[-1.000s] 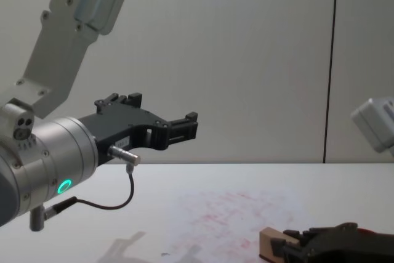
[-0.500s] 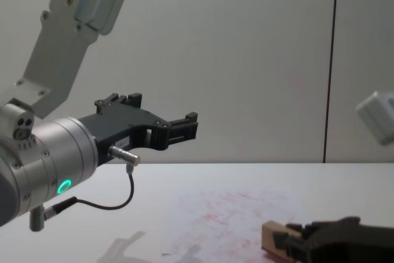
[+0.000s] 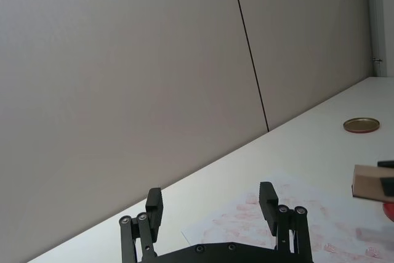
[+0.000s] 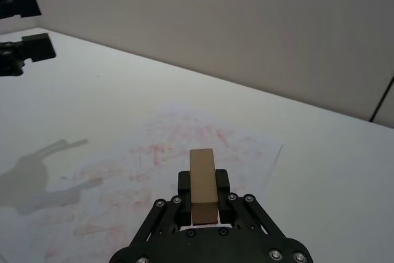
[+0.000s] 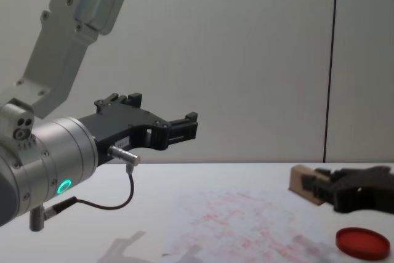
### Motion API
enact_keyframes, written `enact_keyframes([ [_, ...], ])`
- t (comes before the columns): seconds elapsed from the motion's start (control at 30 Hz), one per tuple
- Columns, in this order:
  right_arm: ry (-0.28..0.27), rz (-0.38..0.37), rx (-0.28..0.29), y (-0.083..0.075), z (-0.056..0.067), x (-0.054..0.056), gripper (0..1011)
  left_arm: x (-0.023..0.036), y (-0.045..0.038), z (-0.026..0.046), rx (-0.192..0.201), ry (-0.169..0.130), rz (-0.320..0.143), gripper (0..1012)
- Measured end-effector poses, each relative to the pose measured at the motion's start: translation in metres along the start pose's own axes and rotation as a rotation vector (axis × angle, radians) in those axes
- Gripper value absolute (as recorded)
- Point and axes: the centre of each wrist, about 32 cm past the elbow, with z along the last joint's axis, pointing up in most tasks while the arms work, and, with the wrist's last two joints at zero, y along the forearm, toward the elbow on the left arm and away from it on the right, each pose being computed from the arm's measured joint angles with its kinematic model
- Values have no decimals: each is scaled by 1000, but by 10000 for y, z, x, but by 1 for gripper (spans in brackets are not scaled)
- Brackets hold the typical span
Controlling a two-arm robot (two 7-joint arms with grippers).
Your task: Use the one hand to pick up the stamp and affix it onto the A4 paper.
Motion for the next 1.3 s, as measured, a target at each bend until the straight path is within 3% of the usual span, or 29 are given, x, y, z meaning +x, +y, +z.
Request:
enact_keyframes([
  [0.27,-16,-59,6,-94,37,137,219,0,0,0,0,0,0,993],
  [0.53,-8,-92,-34,-180,-35,217,219,0,0,0,0,0,0,993],
  [1.3,7,-118,-130,-248,-321,241,219,0,0,0,0,0,0,993],
])
